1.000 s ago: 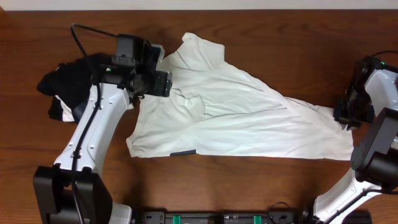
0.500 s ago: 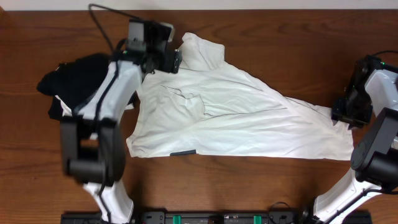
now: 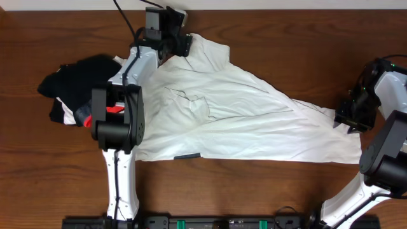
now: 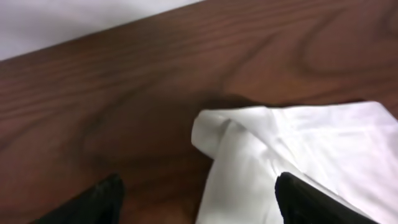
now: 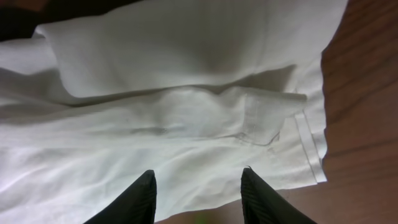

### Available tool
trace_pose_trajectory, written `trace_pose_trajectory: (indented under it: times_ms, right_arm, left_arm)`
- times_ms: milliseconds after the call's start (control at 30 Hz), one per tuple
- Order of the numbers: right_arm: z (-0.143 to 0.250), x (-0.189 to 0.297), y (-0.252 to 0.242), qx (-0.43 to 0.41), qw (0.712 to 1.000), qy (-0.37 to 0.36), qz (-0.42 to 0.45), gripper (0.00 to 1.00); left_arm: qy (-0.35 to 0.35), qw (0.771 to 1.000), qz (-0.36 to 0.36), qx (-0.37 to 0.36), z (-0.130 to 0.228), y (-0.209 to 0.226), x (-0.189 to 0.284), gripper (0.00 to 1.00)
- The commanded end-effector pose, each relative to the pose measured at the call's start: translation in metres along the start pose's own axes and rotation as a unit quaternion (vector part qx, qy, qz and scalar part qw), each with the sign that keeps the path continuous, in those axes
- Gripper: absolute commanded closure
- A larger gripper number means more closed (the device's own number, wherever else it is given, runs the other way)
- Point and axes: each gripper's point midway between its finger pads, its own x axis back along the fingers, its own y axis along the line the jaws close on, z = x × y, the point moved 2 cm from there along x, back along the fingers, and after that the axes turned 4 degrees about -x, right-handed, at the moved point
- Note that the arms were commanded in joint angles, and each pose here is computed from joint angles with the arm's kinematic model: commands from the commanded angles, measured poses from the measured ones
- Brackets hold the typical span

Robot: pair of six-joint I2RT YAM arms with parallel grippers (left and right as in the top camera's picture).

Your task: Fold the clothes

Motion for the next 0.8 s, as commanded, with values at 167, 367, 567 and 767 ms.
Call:
trace_pose_trajectory:
  times_ms: [167,367,567,767]
  right_arm:
    - [0.001,0.005,-0.001,-0.011,1.000,-0.007,-0.006,0.57]
    - [0.001,0.005,-0.001,-0.010,1.000,-0.007,-0.006,0.58]
    - [0.002,0.006,-0.001,-0.010,1.000,-0.004,-0.005,0.59]
    - [0.004,0.006,-0.002,-0.010,1.000,0.000,-0.005,0.60]
  left_arm:
    - [-0.004,1.000,0.011,-0.005,0.006,-0.010,-0.021,0.26]
    - [0.015,1.000,0.024,-0.006,0.021,-0.024,-0.034,0.28]
    - [0.029,0.999,0.015,-0.004,0.032,-0.023,-0.041,0.47]
    - [0.031,0.999,0.006,-0.004,0.030,-0.020,-0.040,0.94]
